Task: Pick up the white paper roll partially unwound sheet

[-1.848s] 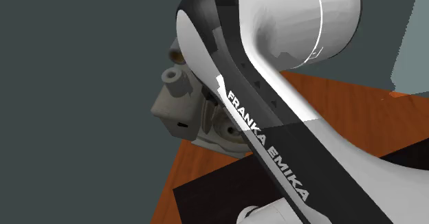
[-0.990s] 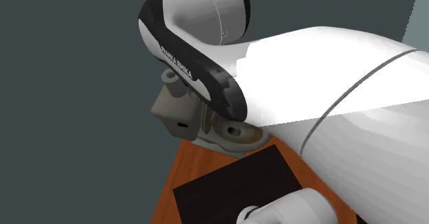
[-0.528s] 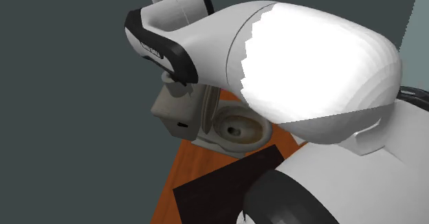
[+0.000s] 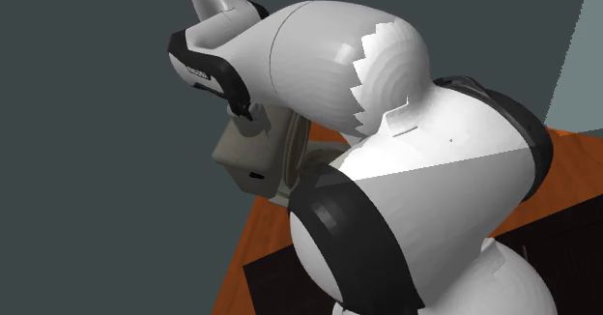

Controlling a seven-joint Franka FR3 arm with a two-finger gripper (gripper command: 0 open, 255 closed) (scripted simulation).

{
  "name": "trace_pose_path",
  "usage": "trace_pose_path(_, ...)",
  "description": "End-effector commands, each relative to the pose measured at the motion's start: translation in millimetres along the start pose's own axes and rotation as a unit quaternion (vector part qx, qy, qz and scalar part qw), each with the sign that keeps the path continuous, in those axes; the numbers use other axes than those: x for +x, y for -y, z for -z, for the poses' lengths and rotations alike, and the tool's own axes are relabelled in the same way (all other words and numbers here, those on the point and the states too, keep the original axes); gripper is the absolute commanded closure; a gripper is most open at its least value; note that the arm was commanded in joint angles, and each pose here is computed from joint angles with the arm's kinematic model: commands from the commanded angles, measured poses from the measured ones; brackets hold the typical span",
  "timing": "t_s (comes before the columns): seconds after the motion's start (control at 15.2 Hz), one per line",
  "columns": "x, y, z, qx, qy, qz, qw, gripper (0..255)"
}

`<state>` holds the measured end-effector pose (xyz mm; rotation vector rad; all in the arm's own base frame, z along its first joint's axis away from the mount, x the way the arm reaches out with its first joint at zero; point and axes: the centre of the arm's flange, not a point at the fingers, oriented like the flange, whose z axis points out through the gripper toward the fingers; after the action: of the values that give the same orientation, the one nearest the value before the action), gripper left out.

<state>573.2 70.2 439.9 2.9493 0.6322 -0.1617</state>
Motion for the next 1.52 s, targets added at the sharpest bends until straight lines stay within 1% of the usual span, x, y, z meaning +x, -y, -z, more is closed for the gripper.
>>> trace_pose_path(0.0,2,2,-12,0.000,0.000,0.001,1.0000,0)
trace_pose_path(0.2,5,4,-31,0.000,0.000,0.001,1.0000,0)
trace_pose_path(0.33,5,4,-31,0.000,0.000,0.001,1.0000,0)
trace_pose_path(0.4,5,4,-31,0.000,0.000,0.001,1.0000,255)
trace_pose_path(0.99,5,4,-31,0.000,0.000,0.001,1.0000,255)
trace_pose_path(1.45,0,0,6,0.000,0.000,0.001,1.0000,255)
